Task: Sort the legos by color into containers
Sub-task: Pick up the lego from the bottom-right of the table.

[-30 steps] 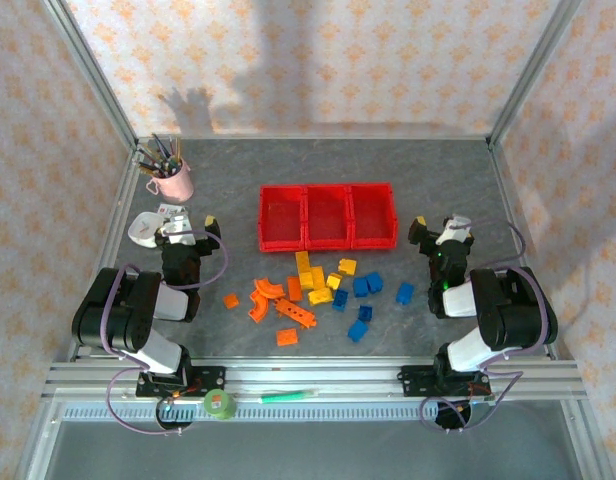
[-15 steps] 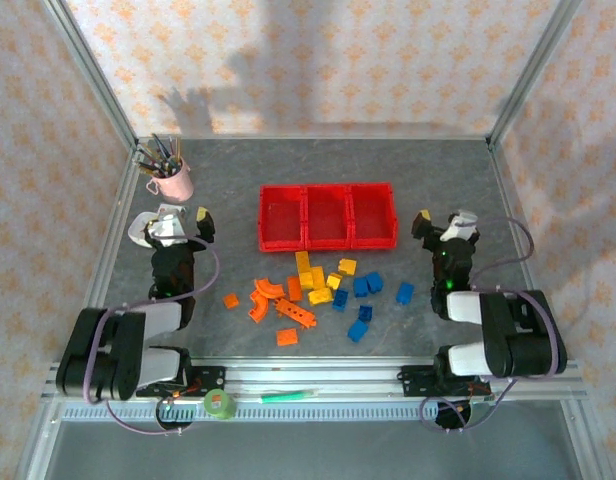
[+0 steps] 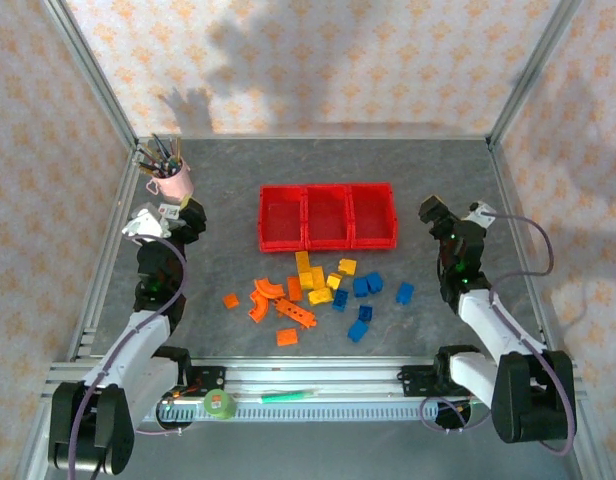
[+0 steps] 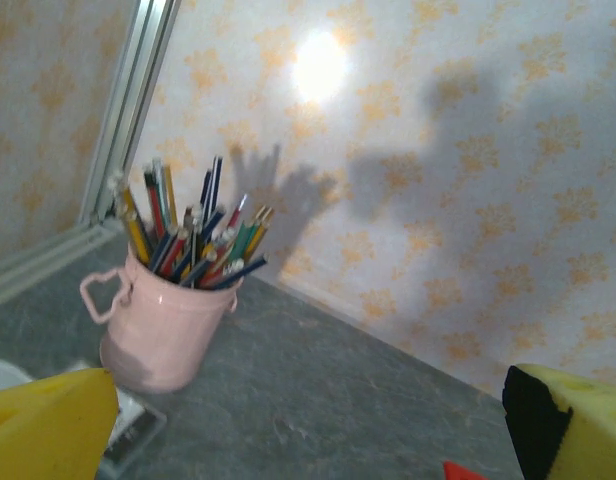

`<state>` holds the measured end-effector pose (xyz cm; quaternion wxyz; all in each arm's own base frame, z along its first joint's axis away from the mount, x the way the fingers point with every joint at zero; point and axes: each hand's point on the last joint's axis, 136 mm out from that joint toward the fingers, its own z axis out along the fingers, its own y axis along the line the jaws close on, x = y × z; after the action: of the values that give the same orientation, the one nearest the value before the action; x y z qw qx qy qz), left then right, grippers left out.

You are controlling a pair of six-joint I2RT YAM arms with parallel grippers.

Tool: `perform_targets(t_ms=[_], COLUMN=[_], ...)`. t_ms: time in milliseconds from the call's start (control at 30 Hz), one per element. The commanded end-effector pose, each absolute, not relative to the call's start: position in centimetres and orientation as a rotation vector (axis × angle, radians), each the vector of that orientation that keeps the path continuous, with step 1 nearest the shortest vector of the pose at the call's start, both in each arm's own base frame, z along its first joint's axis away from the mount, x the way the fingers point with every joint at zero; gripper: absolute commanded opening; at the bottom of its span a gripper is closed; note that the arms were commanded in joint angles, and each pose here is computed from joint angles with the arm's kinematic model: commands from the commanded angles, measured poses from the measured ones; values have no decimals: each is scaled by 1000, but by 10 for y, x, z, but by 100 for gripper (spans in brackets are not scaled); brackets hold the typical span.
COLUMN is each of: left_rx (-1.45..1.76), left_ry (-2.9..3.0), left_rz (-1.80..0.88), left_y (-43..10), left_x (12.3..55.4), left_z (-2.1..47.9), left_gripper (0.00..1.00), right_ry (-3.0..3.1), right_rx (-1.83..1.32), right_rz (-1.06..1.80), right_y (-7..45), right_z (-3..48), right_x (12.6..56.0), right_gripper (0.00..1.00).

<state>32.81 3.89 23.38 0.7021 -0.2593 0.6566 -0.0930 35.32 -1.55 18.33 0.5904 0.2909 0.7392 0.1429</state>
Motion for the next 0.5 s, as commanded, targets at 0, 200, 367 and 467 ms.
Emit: perform_targets(t_ms=[0,200,367,467], left_rx=[-794,-773,-745,-702], left_ry=[1499,1600,1677,1758], left_rz=[-338,-474,-565,-608], left_y=[45,21,3,-14], left_x=[317,314,309,305], left_z=[197,191,189,185], left_gripper=[99,99,99,99], right_ry=[1859,1966,2076,2132], right_rx=[792,759,701,675], right_rz=[409,405,365,359], right_y=[-6,8,29,39], right_z=[157,151,147,146], right_x=[342,338,338,335], right_gripper=[100,100,100,100])
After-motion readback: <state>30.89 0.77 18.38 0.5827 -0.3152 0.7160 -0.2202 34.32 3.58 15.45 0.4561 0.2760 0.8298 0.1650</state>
